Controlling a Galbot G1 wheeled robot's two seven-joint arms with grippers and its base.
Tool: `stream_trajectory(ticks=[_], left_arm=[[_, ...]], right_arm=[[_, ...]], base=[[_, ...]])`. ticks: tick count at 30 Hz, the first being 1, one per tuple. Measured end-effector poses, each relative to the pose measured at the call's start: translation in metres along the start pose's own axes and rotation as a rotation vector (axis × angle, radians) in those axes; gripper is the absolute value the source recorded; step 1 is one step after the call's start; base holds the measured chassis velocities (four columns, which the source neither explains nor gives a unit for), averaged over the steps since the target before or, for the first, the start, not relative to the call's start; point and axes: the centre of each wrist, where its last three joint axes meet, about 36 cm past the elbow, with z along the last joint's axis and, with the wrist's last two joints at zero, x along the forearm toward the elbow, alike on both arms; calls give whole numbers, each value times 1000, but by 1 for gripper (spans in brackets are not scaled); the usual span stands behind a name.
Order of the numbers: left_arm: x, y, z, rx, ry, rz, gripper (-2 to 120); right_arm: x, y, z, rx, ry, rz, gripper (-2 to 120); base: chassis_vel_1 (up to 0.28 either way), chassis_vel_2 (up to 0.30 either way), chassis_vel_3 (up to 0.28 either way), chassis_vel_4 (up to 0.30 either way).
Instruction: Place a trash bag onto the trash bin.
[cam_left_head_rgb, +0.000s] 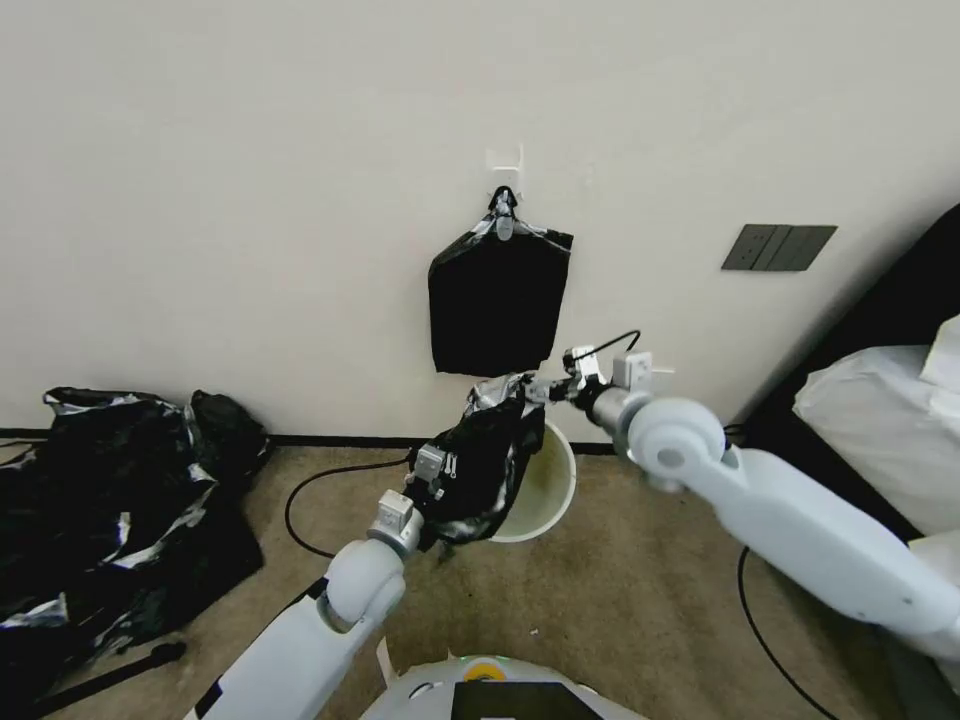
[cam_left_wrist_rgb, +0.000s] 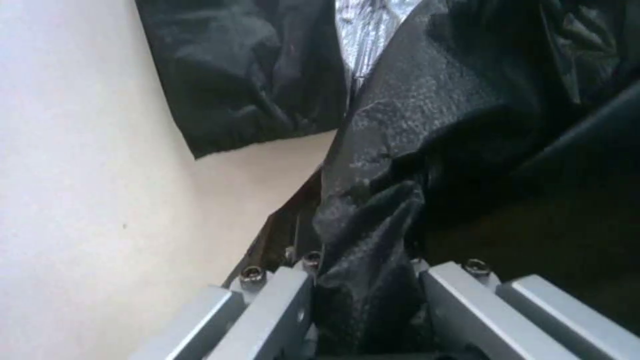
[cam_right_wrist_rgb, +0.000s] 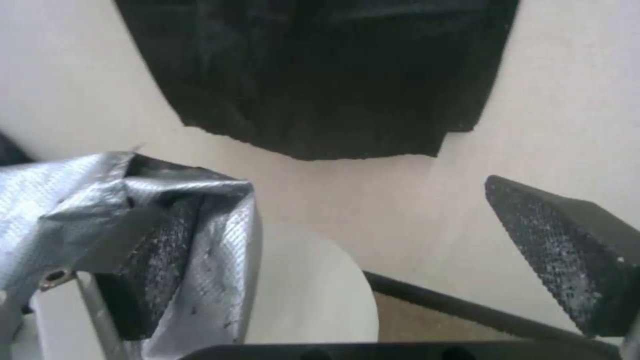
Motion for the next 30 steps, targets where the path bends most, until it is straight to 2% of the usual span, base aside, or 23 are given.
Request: stream_trajectory(ticks=[7, 10, 14, 18, 23, 26, 30], left_arm=[[2, 6, 2, 14, -57, 7, 1], [2, 8, 5, 53, -87, 5, 1], [0, 9, 6, 87, -103, 11, 1], [-3, 11, 5, 189, -111, 9, 1], [-6, 12, 5, 264, -105, 0, 1], [-10, 15, 7, 353, -88, -11, 1], [-13, 18, 9, 407, -78, -21, 1]], right_arm=[[-1, -23, -8, -75, 125, -6, 100], [0, -42, -12, -123, 180, 10, 100], [4, -50, -12, -153, 204, 10, 100], [15, -60, -6, -183, 232, 2, 100], [23, -62, 0, -199, 232, -29, 100], [28, -66, 6, -229, 208, -57, 100], [32, -69, 8, -252, 180, -71, 100]], base=[[0, 0, 0, 0], [0, 0, 0, 0], [0, 0, 0, 0], [0, 0, 0, 0], [0, 0, 0, 0], [0, 0, 0, 0], [0, 0, 0, 0]])
